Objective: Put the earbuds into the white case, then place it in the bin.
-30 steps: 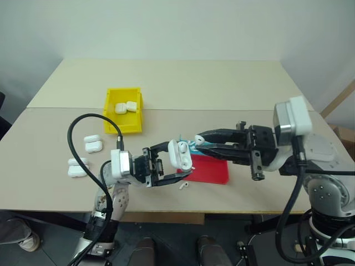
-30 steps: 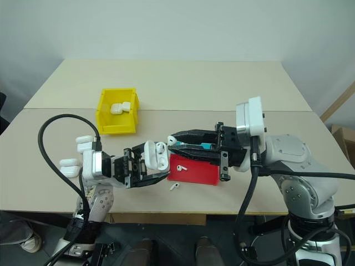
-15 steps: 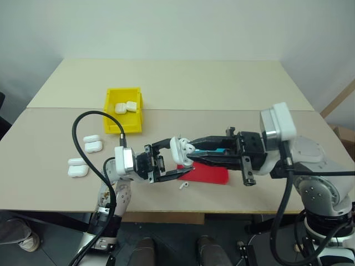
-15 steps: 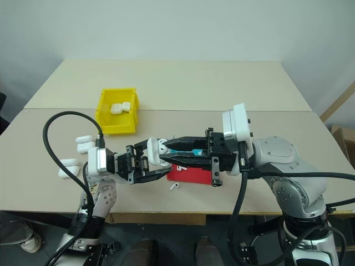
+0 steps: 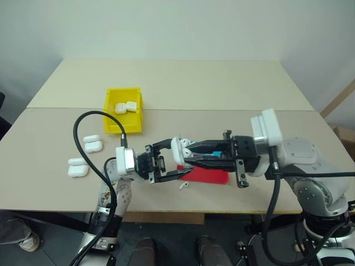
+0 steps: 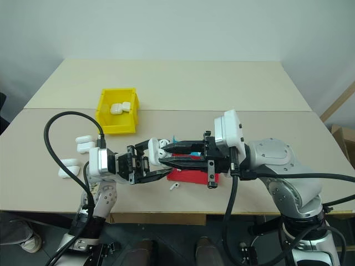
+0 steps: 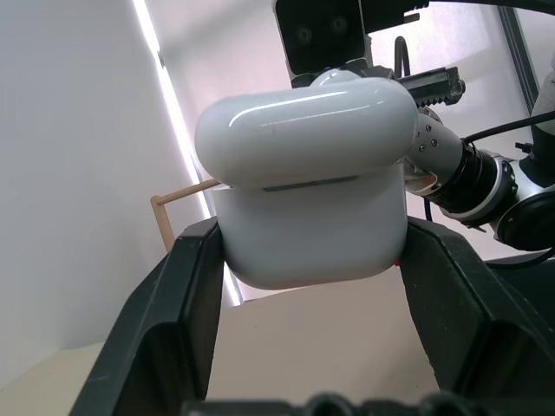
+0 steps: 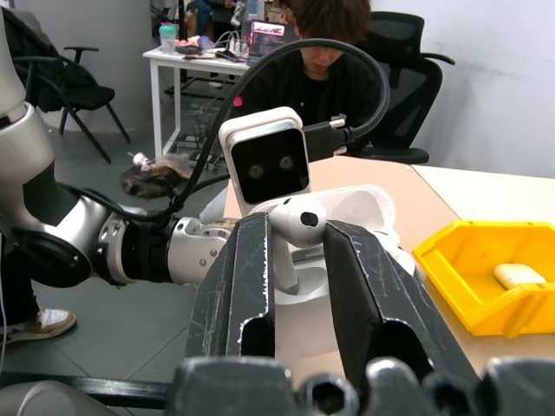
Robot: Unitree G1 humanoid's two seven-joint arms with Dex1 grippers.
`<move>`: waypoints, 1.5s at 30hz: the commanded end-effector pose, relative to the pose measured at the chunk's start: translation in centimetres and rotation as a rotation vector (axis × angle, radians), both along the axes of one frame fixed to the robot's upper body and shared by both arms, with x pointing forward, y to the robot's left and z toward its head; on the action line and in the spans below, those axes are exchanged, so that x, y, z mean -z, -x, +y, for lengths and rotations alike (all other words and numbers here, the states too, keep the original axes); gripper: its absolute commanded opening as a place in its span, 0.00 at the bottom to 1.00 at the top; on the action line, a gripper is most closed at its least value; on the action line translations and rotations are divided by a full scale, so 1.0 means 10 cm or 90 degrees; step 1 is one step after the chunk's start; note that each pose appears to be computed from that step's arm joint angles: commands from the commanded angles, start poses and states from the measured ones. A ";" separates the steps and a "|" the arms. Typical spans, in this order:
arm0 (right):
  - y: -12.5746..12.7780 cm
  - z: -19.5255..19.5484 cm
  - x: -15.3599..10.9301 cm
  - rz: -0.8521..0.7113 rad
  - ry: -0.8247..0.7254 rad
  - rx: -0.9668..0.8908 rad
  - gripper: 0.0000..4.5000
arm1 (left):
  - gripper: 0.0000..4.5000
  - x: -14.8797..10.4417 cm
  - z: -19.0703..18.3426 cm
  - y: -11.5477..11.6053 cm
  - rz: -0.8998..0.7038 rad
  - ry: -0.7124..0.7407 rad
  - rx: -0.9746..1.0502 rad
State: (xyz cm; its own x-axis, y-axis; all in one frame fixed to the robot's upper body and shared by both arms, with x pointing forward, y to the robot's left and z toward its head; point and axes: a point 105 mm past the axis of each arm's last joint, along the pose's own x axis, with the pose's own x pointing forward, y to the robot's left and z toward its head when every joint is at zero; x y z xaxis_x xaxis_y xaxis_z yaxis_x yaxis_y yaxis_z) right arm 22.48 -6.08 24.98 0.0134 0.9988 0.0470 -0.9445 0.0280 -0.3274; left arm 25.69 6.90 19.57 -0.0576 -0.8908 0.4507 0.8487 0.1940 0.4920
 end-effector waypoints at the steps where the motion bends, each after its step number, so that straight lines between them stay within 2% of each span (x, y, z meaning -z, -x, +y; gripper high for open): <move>1: 0.03 -0.01 -0.03 -0.032 -0.002 -0.002 0.16 | 0.62 -0.09 0.02 0.01 -0.033 0.010 -0.006; 9: 0.03 0.00 -0.01 -0.040 0.000 -0.002 0.16 | 0.62 -0.07 0.01 0.00 -0.037 0.009 -0.013; 11: 0.05 0.00 -0.02 -0.043 -0.001 -0.010 0.31 | 0.62 -0.07 0.01 0.00 -0.037 0.009 -0.014; 14: 0.04 0.00 -0.03 -0.060 -0.004 0.006 0.50 | 0.62 -0.07 0.01 0.00 -0.037 0.010 -0.015; 18: 0.04 -0.02 -0.02 -0.064 -0.002 0.008 0.81 | 0.62 -0.06 0.01 -0.01 -0.035 0.009 -0.018; 29: 0.05 -0.36 -0.20 -0.080 -0.045 0.019 0.81 | 0.62 -0.02 0.09 -0.07 -0.002 0.003 -0.064; 37: -0.13 -0.29 -0.36 -0.083 -0.018 0.068 0.81 | 0.62 0.03 0.08 -0.13 -0.004 -0.026 -0.105; 40: -0.17 -0.22 -0.45 -0.090 0.007 0.088 0.61 | 0.62 0.08 0.04 -0.19 -0.006 -0.066 -0.137; 45: -0.20 -0.04 -0.56 -0.082 0.083 0.084 0.19 | 0.62 0.10 -0.03 -0.28 -0.021 -0.152 -0.155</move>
